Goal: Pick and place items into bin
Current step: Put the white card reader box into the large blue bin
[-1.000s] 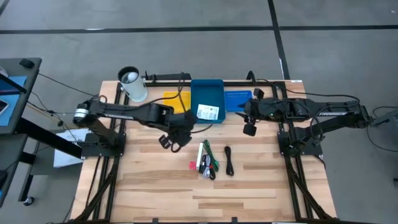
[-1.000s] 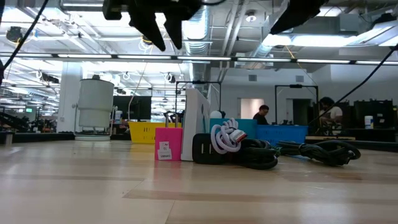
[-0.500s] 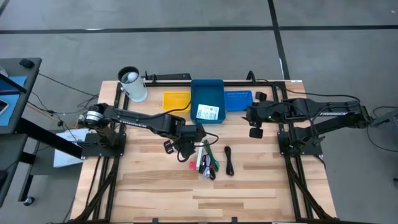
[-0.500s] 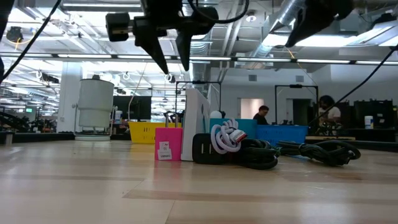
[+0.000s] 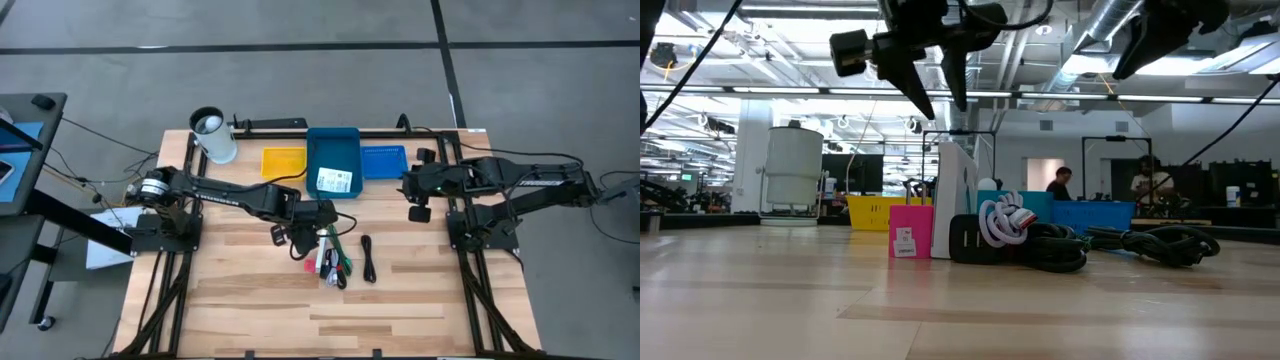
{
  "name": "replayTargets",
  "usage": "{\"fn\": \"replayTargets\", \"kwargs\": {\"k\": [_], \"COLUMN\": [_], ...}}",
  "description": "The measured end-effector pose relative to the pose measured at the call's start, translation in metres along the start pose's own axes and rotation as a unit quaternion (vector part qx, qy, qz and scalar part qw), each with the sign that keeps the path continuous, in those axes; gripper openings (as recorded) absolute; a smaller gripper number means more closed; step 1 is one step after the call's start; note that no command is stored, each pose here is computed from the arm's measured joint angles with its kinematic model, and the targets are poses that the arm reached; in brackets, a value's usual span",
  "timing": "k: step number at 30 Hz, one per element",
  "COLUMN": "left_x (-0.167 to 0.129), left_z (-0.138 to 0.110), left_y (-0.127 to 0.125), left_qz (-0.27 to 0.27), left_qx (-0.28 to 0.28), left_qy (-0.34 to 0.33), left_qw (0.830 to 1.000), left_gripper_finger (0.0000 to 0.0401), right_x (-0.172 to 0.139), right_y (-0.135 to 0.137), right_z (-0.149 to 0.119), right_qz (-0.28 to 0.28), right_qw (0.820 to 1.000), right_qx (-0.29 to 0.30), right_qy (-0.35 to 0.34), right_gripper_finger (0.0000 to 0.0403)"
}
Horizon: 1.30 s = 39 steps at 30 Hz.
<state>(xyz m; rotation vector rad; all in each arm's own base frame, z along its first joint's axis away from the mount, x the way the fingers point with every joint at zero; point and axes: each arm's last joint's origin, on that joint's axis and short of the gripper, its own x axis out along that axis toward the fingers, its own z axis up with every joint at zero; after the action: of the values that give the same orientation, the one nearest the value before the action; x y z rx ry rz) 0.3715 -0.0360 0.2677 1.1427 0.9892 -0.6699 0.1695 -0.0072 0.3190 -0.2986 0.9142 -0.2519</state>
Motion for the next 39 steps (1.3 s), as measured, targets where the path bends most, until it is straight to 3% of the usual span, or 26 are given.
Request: {"fn": "replayTargets", "kwargs": {"k": [18,25,39], "left_x": [0.0,0.017,0.022], "left_z": [0.022,0.036,0.037], "left_y": [-0.004,-0.012,-0.012], "left_qz": [0.02,0.002,0.0], "left_qx": [0.025,0.061,0.072], "left_qy": [-0.021,0.003,0.008], "left_qw": [0.999,0.998,0.997], "left_gripper_finger": [0.0159,0.0159,0.0159], "right_x": [-0.008,-0.008,-0.008], "right_y": [-0.002,-0.002,-0.001], "right_z": [-0.007,-0.007,-0.009], "right_qz": [0.0,0.001,0.01], "right_qw": [1.0,1.0,1.0], "right_qx": [0.0,0.003,0.006], "right_qy": [0.002,0.004,0.011], "right_gripper_finger": [0.0129,0.0129,0.0129]}}
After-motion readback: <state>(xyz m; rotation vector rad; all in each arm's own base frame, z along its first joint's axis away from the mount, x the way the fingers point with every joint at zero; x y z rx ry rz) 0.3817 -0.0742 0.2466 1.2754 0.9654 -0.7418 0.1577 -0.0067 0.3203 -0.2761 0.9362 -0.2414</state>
